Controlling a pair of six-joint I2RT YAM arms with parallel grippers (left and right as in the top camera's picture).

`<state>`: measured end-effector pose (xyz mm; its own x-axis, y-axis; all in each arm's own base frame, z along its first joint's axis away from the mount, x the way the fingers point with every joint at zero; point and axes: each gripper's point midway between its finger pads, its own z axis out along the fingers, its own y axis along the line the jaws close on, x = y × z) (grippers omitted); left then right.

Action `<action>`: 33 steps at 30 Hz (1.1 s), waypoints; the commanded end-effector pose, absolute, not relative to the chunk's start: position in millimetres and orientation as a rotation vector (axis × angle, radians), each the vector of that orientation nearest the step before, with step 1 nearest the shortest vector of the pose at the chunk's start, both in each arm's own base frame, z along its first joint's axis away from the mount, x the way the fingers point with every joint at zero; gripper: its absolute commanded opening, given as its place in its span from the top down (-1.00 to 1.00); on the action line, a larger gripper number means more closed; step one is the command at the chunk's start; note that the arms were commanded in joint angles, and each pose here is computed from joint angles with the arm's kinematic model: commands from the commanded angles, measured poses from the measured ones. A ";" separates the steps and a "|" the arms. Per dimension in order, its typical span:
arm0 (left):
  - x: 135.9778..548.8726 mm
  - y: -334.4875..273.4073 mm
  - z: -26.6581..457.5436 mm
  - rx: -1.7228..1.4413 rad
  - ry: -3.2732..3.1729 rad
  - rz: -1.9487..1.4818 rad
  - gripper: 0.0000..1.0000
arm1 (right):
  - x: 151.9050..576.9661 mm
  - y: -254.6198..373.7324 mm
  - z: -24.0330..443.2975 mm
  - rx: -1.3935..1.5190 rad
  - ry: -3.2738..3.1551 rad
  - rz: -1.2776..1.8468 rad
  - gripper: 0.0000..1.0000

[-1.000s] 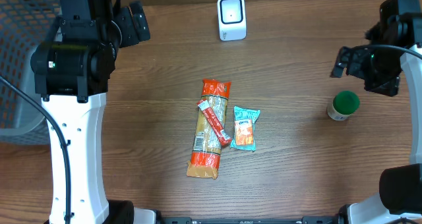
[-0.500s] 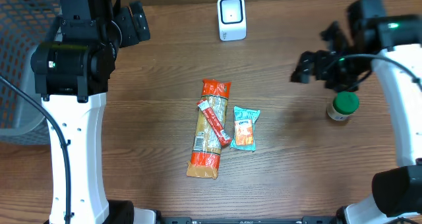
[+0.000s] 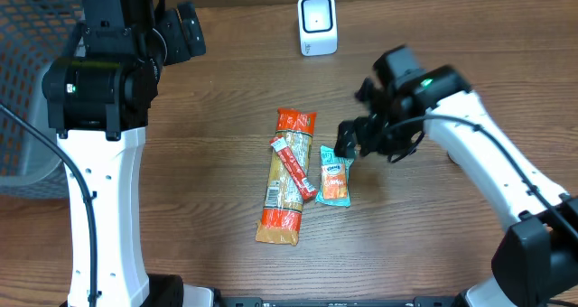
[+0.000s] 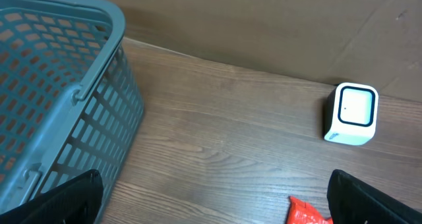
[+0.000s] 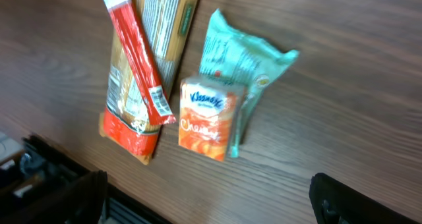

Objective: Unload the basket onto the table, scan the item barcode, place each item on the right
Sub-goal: 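Reach the right gripper over the orange Kleenex tissue pack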

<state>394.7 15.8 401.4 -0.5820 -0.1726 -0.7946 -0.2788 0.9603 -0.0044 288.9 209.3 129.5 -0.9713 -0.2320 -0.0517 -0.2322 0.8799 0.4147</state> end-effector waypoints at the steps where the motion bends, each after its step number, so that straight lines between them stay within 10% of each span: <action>1: 393.3 19.2 406.4 -0.306 2.193 0.170 -1.00 | 277.2 214.2 116.0 -0.350 3.077 0.649 -1.00; 33: 393.3 19.2 406.4 -0.306 2.193 0.170 -1.00 | 291.7 184.7 63.5 -0.170 3.053 0.321 -0.76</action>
